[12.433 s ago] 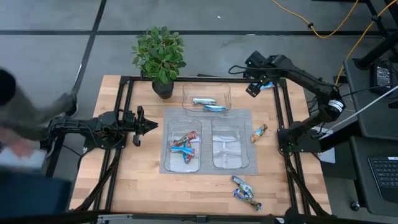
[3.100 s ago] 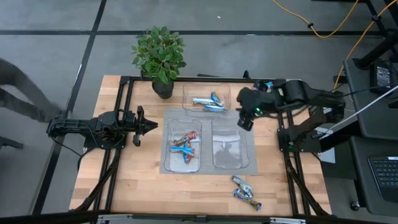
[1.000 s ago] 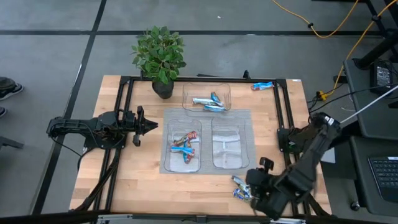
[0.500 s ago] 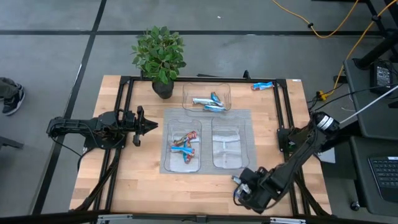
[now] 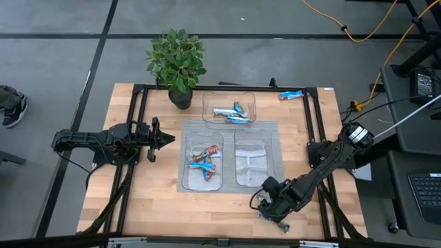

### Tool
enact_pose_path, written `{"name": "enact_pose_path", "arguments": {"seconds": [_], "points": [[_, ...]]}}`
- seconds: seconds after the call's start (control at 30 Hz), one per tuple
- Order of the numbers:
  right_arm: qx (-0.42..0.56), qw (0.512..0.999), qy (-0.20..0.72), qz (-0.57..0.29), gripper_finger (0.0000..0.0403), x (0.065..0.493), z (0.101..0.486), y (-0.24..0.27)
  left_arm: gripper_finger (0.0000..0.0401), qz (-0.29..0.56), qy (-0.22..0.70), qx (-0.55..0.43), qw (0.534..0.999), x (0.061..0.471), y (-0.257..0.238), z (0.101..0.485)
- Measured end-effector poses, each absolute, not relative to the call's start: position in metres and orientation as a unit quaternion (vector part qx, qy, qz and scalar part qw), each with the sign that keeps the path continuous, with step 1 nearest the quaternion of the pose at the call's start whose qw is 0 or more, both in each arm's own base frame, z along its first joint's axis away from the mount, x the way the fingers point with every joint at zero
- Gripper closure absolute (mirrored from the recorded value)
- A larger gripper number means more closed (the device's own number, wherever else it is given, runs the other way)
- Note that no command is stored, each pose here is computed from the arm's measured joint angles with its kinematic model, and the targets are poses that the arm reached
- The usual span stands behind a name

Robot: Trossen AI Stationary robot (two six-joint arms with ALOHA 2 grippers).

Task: Pick and place Granola Bars by type
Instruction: Put the blue granola bar into the bottom right transparent bin

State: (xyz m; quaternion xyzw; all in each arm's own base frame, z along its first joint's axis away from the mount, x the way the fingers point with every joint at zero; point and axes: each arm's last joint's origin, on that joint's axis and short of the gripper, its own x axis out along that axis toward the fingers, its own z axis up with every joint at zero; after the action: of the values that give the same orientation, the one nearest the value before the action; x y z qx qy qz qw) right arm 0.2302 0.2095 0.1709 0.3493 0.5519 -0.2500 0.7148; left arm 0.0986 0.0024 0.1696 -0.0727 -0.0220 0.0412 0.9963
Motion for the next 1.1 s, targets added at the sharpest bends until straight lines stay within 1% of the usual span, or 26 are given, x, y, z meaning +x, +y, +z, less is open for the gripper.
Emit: {"name": "enact_pose_path", "arguments": {"seconds": [0.33, 0.5, 0.63, 0.8, 1.1], "points": [[0.336, 0.704, 0.568, -0.263, 0.0079, 0.230, 0.157, 0.208, 0.0359, 0.041, -0.022, -0.073, 0.996, 0.099, 0.002, 0.170], [0.319, 0.698, 0.591, -0.248, 0.0079, 0.233, 0.144, 0.213, 0.0363, 0.041, -0.022, -0.073, 0.996, 0.099, 0.002, 0.170], [0.316, 0.693, 0.598, -0.250, 0.0089, 0.233, 0.140, 0.213, 0.0360, 0.041, -0.022, -0.073, 0.996, 0.099, 0.002, 0.170], [0.318, 0.692, 0.598, -0.251, 0.0138, 0.233, 0.140, 0.213, 0.0357, 0.041, -0.022, -0.073, 0.996, 0.099, 0.002, 0.170], [0.325, 0.691, 0.601, -0.235, 0.0264, 0.237, 0.147, 0.217, 0.0363, 0.041, -0.022, -0.073, 0.996, 0.099, 0.002, 0.170]]}}
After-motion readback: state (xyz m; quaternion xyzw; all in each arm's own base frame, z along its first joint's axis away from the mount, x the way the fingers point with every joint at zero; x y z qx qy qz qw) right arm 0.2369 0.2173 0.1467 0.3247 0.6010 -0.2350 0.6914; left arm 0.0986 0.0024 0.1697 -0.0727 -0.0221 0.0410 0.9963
